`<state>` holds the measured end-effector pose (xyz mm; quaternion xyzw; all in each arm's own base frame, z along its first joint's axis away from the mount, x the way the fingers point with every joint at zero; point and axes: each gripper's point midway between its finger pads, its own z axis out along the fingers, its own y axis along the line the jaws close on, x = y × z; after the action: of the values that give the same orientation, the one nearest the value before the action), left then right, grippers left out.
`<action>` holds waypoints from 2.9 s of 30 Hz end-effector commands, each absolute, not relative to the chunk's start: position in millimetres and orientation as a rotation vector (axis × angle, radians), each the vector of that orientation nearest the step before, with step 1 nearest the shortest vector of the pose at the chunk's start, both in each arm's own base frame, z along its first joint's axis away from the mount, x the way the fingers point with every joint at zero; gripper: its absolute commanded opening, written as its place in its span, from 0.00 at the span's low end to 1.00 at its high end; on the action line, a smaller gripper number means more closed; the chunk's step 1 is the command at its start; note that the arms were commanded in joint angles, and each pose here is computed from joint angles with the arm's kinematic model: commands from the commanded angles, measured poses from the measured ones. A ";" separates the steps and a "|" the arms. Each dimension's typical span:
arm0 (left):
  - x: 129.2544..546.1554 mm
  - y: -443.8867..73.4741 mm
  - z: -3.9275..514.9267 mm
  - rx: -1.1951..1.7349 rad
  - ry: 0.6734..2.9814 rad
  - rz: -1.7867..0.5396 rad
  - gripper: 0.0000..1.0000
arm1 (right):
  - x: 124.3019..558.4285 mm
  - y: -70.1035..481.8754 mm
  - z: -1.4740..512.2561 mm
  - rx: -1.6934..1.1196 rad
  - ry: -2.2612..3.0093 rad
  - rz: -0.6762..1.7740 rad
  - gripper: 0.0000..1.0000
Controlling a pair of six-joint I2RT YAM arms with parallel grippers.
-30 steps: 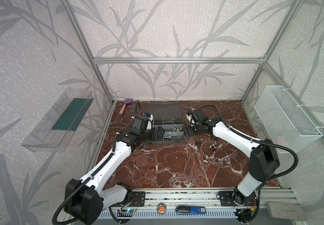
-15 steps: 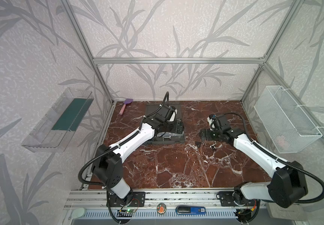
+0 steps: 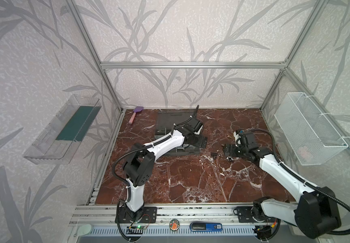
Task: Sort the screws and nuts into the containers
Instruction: 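Withdraw the right gripper while the left moves back over the pile, then lower the left gripper and grasp a black hex bolt by its head, then lift the black hex bolt from the pile with the left gripper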
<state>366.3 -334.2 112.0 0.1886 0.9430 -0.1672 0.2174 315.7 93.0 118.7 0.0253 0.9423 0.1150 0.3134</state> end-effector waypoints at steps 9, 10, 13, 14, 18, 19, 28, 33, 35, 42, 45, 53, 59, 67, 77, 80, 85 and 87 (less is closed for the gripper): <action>359.9 -372.6 85.7 0.711 2.636 -0.420 0.99 | 316.3 81.6 146.7 0.156 2.335 0.375 0.99; 356.2 -380.5 85.1 0.751 2.620 -0.407 0.99 | 316.4 81.1 147.4 0.162 2.330 0.379 0.99; 349.6 -395.9 82.9 0.840 2.583 -0.352 0.98 | 314.9 78.0 147.2 0.185 2.324 0.393 0.99; 347.7 -399.1 81.1 0.855 2.579 -0.347 0.98 | 314.5 76.7 147.9 0.196 2.318 0.401 0.99; 347.1 -405.5 85.2 0.869 2.529 -0.323 0.93 | 311.8 66.8 150.0 0.246 2.294 0.409 0.99; 345.9 -407.3 87.6 0.881 2.508 -0.320 0.93 | 311.1 65.0 151.7 0.257 2.285 0.417 0.99; 352.3 -405.4 131.0 0.849 2.369 -0.259 0.92 | 311.1 60.0 152.8 0.289 2.263 0.433 0.99; 330.2 -433.1 121.8 0.949 2.369 -0.427 0.88 | 308.9 49.7 156.6 0.329 2.234 0.412 0.99; 326.2 -439.4 111.7 0.989 2.368 -0.421 0.86 | 306.6 42.5 157.9 0.357 2.223 0.400 0.99; 325.4 -454.1 85.2 1.023 2.402 -0.461 0.76 | 300.7 22.2 164.4 0.448 2.158 0.388 0.99; 328.4 -455.5 70.7 1.036 2.425 -0.439 0.68 | 300.2 22.3 163.0 0.454 2.160 0.402 0.99; 342.0 -447.8 43.7 0.985 2.488 -0.362 0.58 | 303.0 27.9 160.9 0.446 2.165 0.448 0.99; 349.6 -441.5 34.1 0.986 2.509 -0.290 0.44 | 303.6 28.5 160.5 0.446 2.162 0.456 0.99; 352.2 -422.6 26.1 0.996 2.542 -0.143 0.33 | 304.0 29.8 160.7 0.443 2.158 0.468 0.99; 342.1 -434.7 36.3 1.006 2.546 -0.263 0.33 | 304.3 30.8 159.2 0.442 2.160 0.475 0.99; 338.2 -439.8 39.9 1.010 2.548 -0.316 0.33 | 304.0 31.1 158.7 0.442 2.162 0.477 0.99; 335.8 -444.9 52.7 0.992 2.534 -0.377 0.34 | 304.7 32.2 159.3 0.439 2.160 0.484 0.99; 335.5 -447.5 59.5 1.002 2.517 -0.403 0.34 | 304.7 32.1 159.1 0.439 2.160 0.485 0.99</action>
<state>340.8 -443.8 38.8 0.3551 0.9057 -0.1214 0.1974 301.9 31.3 158.4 0.1773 0.8691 0.1874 0.4221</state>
